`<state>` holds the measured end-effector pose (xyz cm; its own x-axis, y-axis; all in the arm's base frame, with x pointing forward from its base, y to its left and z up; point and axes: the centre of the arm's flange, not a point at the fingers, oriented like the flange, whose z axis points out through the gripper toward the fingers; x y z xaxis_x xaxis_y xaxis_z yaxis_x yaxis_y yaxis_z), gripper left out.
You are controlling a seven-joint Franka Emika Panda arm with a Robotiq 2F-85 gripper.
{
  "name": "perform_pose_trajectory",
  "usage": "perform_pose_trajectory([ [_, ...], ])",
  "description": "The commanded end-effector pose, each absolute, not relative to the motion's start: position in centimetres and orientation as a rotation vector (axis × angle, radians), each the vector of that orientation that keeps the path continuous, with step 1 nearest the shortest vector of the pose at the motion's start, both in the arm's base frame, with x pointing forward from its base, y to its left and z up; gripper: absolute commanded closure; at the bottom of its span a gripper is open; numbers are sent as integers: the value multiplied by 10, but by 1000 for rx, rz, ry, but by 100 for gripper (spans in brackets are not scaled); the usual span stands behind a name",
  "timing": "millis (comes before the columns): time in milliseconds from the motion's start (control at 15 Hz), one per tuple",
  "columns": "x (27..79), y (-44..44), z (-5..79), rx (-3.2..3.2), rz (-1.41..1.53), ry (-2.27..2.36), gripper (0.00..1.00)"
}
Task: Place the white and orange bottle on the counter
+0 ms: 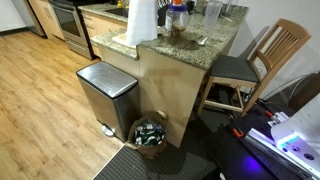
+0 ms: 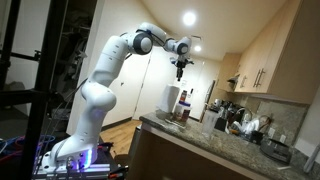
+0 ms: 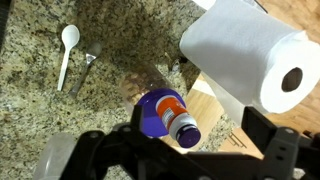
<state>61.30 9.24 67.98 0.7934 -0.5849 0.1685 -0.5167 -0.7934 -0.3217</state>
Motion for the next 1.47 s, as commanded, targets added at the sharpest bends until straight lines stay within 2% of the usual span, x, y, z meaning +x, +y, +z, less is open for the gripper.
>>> perform_pose_trajectory([
  [0,630,85,665,-2777,-309,916,0],
  [333,661,90,680,-2645,-218,1031,0],
  [533,680,91,692,-2555,-306,1235,0],
  [600,651,87,676,-2588,-292,1143,0],
  [867,654,88,677,-2580,-297,1157,0],
  [1133,695,85,643,-2465,-503,1264,0],
  [1400,727,93,616,-2392,-567,1313,0],
])
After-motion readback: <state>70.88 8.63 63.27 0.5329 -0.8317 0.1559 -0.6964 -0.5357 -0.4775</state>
